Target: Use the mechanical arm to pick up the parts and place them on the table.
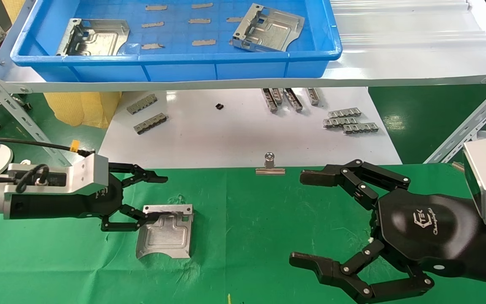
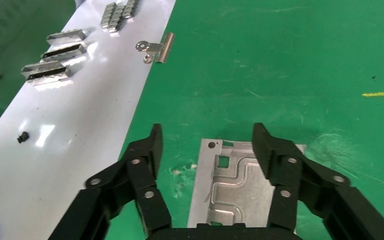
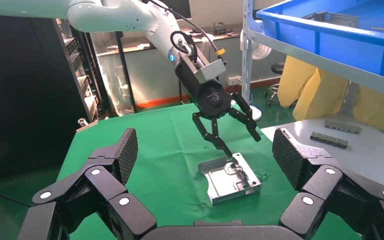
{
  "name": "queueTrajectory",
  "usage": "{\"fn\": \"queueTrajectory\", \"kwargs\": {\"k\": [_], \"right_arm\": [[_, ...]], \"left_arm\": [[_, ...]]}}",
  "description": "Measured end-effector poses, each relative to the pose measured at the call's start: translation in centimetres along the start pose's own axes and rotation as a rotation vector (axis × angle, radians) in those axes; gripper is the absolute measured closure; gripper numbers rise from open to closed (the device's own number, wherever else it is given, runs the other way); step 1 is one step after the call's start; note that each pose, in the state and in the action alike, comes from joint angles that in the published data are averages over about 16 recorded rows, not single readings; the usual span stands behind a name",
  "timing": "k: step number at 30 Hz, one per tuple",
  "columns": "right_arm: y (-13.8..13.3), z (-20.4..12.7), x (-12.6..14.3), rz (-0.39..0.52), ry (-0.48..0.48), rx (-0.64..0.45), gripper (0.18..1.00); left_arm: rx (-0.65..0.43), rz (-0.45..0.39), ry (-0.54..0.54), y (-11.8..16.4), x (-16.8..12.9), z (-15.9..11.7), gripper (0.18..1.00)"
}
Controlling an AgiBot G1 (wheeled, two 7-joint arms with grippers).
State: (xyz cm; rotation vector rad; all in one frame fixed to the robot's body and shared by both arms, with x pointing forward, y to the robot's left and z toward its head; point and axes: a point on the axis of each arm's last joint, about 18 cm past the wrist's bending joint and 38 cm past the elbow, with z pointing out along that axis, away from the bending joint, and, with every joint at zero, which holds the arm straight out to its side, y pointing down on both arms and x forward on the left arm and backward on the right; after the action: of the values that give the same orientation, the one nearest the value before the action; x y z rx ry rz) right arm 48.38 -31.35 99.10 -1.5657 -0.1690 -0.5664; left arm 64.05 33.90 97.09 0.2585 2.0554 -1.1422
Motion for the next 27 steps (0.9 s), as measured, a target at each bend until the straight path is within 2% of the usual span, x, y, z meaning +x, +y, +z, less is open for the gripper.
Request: {"fn": "queueTrajectory", "kwargs": {"k": [10,16,27], "right_arm": [[0.0,0.0,0.0,0.000,0.000,0.000,0.179],[0.0,0.0,0.0,0.000,0.000,0.000,0.179],[0.0,0.0,0.0,0.000,0.000,0.000,0.179]], "left_arm": [[0.032,-0.019,-0.013,-0.2,0.2,0.0,0.385],[0.076,-0.042,-0.027,-0.6,0.5,0.0,0.285],[0.178,-0.096,-0.048,-2.0,1.5,-0.6,0.197]]}}
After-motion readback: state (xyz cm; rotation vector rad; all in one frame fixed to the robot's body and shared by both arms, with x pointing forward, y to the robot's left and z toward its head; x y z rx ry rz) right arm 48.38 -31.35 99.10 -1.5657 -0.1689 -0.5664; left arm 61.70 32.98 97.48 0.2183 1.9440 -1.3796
